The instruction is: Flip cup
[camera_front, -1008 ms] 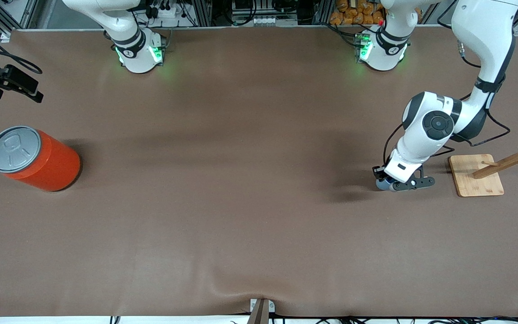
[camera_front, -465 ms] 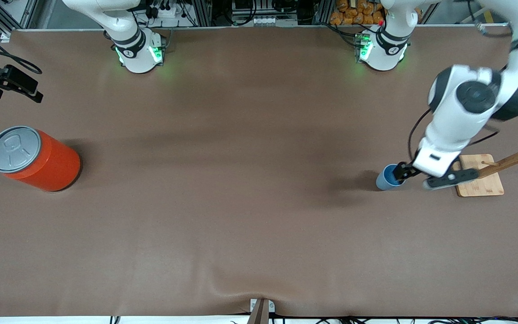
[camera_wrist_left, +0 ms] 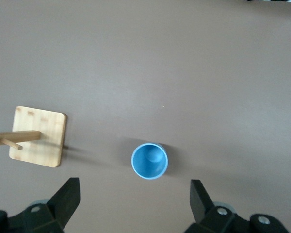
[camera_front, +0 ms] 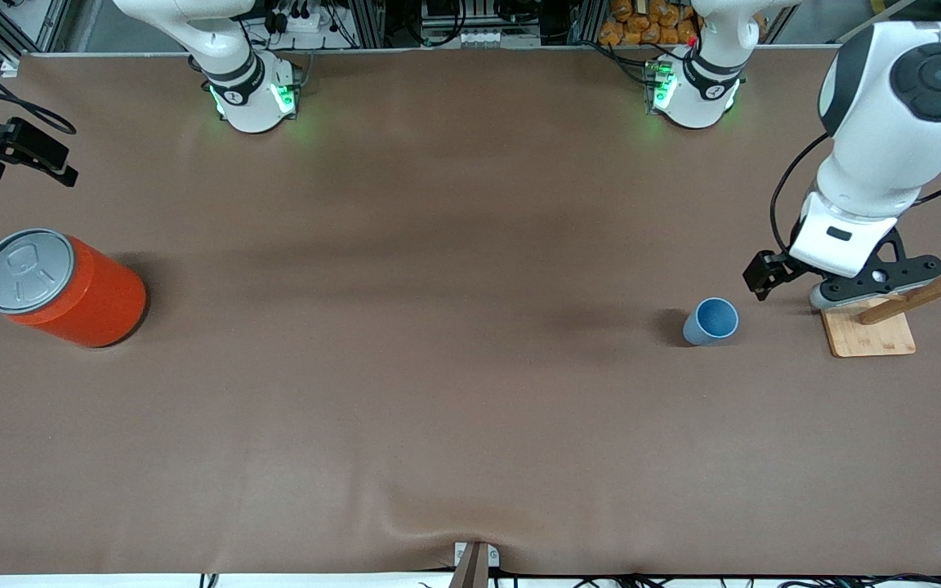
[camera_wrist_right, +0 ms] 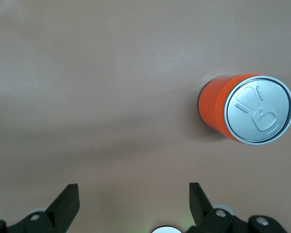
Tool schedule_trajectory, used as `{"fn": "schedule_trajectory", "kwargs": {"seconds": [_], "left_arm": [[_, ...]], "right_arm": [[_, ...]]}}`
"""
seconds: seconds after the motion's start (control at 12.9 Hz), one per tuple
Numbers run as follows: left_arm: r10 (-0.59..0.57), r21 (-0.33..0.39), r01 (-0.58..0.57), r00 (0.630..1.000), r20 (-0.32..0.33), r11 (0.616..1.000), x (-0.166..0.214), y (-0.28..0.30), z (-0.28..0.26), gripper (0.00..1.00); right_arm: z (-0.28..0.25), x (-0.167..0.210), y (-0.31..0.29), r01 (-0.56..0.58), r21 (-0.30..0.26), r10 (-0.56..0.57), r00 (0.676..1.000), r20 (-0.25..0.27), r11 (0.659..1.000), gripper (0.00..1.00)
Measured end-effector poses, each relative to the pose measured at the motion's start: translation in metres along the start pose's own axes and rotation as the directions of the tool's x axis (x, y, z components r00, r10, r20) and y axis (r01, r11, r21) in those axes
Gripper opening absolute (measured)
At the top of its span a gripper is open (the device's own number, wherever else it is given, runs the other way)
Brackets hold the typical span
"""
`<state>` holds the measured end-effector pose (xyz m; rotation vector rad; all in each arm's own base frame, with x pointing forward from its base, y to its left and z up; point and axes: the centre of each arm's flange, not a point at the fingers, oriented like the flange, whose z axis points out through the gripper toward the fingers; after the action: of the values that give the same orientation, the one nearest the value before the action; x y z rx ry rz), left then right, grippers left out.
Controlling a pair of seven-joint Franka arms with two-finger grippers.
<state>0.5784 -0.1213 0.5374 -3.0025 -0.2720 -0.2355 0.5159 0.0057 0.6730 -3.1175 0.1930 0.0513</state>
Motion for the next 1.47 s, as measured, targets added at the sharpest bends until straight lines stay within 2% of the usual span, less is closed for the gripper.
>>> {"fn": "schedule_trajectory", "kwargs": {"seconds": [0.23,0.54,0.78,1.09,1.47], "left_arm": [[0.023,-0.017,-0.022,0.999,0.025,1.0,0.004,-0.007,-0.029,1.0],[0.047,-0.119,-0.036,0.995,0.088,0.992,0.006,-0.025,-0.055,1.0],[0.11,-0.129,-0.096,0.988,0.107,0.987,0.001,-0.03,-0.062,1.0],[0.208,-0.126,-0.197,0.975,0.081,0.972,-0.005,-0.041,-0.079,1.0],[0.19,-0.122,-0.183,0.981,0.045,0.976,0.0,-0.057,-0.097,1.0]], "right_arm": [[0.0,0.0,0.0,0.0,0.0,0.0,1.0,0.0,1.0,1.0],[0.0,0.0,0.0,-0.001,0.0,0.001,1.0,0.0,1.0,1.0],[0.0,0.0,0.001,-0.002,0.0,0.002,1.0,0.0,1.0,1.0],[0.0,0.0,0.001,-0.002,0.0,0.002,1.0,0.0,1.0,1.0],[0.0,0.0,0.001,-0.003,0.0,0.003,1.0,0.0,1.0,1.0]]}}
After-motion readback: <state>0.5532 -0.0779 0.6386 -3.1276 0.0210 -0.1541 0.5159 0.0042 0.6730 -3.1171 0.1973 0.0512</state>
